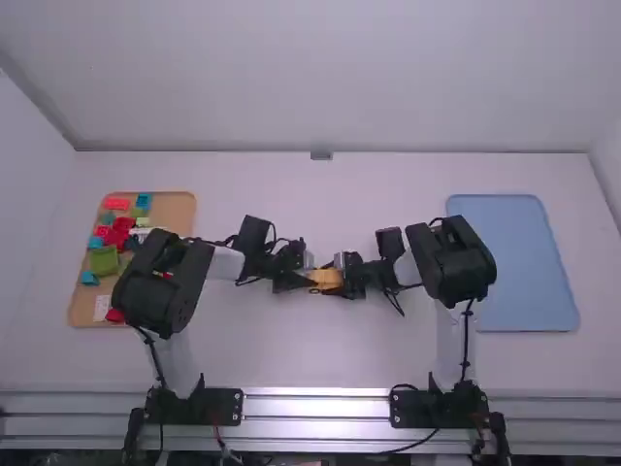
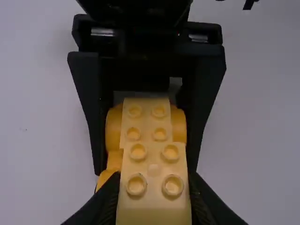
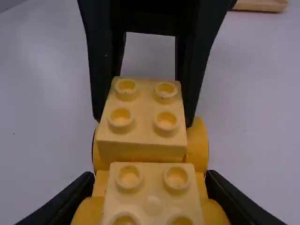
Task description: Assemble lego blocks to make yellow taxi
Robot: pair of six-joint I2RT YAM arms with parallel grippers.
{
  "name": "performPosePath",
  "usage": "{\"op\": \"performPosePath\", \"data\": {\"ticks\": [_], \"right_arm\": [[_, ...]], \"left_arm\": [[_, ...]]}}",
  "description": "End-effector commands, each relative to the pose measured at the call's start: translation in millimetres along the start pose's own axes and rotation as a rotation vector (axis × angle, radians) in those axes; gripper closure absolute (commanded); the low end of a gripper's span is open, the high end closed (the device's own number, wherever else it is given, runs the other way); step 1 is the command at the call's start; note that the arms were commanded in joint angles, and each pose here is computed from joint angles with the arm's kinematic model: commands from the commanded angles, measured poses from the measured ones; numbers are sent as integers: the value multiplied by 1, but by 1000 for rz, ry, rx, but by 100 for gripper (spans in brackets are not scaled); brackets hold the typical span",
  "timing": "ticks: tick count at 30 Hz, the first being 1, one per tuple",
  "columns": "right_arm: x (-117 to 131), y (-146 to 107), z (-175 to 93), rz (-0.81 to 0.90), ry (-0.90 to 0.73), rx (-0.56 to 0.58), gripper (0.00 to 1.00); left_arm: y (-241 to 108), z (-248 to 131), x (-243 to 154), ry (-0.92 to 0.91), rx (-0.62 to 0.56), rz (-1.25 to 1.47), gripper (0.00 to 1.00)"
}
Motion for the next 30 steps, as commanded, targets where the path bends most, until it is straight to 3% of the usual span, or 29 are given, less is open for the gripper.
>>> {"op": "performPosePath", "data": {"ticks": [1,8,12,15,22,30], "right_arm": [[8,-9,4,13,2,52,48],[7,-9,3,15,-2,51,48],[7,-9,3,15,-1,52,48],[7,-9,3,14,-2,51,48],[7,-9,3,15,-2,52,48],[7,-9,3,15,-1,52,48]], "left_arm": [[0,4,4,10,17,0,92],[-2,4,4,21,30,-2,89],[-2,4,4,18,28,-3,76],[-2,4,4,18,28,-3,55],[-1,4,4,15,20,-21,37],[14,-6,11,18,-88,53,35]]}}
Point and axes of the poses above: each hand's point on the last joint's axis, 136 mm out from that joint toward the fingers, its own z axis out along the fingers, its own x axis along the line the jaws close on, y = z × x, the point moved 9 cm from there along -z, back along the fingers, and after that the axes turned 5 degrees about -z, right-handed, at the moved point
